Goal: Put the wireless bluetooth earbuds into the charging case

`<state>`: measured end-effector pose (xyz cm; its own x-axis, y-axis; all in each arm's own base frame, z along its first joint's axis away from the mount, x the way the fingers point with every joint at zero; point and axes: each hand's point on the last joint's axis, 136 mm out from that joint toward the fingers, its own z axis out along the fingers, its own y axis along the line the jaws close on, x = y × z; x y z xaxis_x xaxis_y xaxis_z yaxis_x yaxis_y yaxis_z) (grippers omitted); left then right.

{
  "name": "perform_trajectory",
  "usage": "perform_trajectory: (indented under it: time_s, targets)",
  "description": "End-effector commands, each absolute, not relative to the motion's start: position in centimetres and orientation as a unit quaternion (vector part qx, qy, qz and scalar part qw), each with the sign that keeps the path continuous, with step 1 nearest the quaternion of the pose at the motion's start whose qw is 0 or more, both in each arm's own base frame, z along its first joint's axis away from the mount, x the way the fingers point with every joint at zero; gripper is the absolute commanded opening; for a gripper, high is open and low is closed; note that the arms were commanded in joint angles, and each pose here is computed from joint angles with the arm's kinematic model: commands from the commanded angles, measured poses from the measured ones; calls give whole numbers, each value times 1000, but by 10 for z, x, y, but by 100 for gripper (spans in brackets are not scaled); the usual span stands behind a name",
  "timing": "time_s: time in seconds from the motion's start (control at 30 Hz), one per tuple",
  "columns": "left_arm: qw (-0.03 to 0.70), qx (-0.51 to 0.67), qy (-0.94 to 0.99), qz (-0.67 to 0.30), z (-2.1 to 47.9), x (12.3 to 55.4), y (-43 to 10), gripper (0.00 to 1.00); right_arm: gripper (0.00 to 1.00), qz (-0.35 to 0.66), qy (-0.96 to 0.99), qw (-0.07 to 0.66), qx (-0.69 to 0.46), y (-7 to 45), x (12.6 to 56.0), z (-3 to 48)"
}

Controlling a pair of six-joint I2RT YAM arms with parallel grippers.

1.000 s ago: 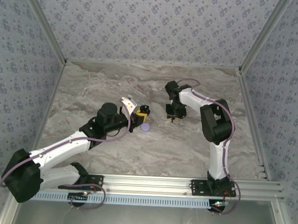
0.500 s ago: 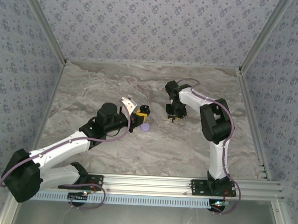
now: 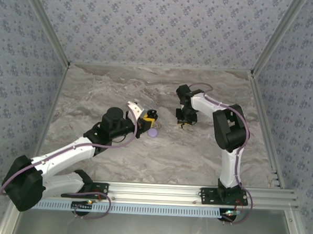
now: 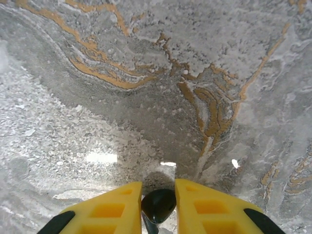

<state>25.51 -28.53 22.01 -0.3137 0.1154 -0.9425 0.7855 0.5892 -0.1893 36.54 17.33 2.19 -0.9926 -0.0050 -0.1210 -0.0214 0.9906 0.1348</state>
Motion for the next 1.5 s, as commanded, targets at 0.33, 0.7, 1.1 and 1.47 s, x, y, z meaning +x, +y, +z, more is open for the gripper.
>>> perform_trajectory:
  time_s: [0.33,0.7,1.1,1.47]
  targets:
    - [490,236,771,-333,198,287,-297,10,24,228,965,124,30,190,378,63]
    - [475,223,782,-337,181,296,-305,10,25,309,937,159,20,202,373,103]
    - [467,207,784,-353,174,305,-315,10,25,363,906,214,-16,220,372,159]
    - [475,215,753,-401,185,300,-329,10,25,415,865,272,-74,245,363,222]
